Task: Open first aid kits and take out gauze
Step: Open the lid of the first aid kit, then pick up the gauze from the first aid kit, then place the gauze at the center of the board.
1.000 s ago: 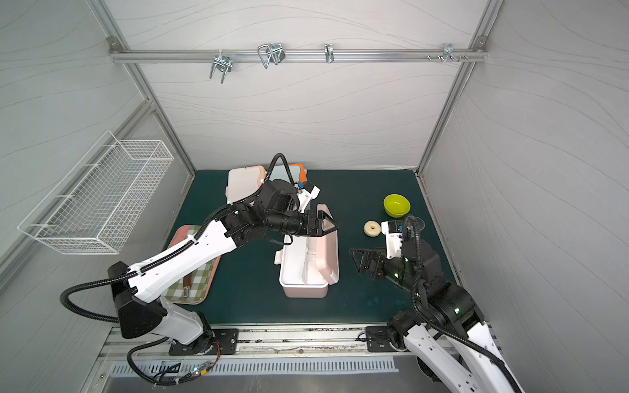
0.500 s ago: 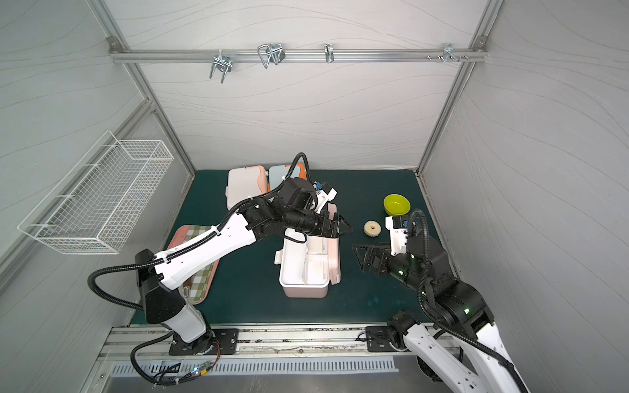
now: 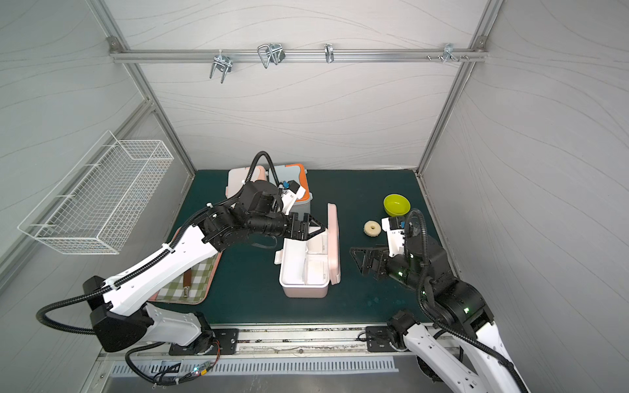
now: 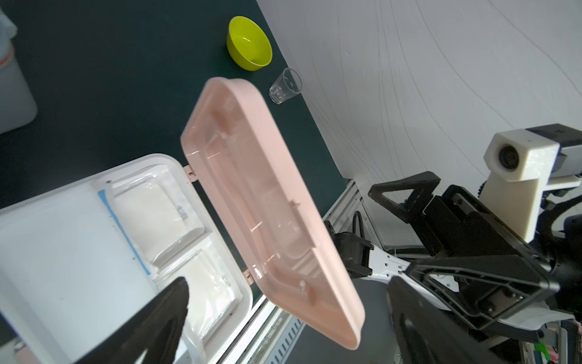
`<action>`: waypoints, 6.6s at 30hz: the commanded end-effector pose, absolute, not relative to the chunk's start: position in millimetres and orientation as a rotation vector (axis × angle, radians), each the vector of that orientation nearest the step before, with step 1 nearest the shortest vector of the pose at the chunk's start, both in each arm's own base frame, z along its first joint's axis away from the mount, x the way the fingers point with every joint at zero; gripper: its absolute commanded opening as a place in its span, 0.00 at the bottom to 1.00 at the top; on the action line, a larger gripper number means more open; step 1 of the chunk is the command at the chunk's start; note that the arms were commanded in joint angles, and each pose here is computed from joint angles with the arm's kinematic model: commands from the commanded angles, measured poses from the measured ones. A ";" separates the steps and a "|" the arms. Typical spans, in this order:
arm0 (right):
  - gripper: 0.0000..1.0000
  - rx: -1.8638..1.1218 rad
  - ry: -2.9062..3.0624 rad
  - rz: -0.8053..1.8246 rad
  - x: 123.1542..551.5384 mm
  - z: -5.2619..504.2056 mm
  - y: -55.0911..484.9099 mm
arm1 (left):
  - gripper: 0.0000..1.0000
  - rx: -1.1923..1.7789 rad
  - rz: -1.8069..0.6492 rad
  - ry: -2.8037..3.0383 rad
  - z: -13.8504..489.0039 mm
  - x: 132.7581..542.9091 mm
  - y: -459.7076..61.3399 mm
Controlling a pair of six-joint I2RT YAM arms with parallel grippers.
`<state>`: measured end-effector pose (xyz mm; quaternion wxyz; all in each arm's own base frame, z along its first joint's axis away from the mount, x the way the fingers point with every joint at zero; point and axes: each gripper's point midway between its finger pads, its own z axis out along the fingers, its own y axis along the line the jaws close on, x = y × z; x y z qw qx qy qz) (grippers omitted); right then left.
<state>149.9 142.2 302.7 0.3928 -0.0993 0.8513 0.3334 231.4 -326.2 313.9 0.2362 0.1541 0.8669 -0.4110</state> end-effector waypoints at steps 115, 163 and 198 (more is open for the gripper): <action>0.99 -0.060 2.484 0.710 202.8 216.0 144.4 | 0.41 0.342 -0.136 2.705 173.5 284.8 -318.8; 0.99 -0.110 2.426 0.794 202.9 231.1 152.3 | 0.00 -0.190 -0.244 2.610 215.1 278.2 -122.4; 0.99 -0.123 2.450 0.823 197.4 222.5 155.3 | 0.00 -0.328 0.488 2.835 87.0 316.1 -41.1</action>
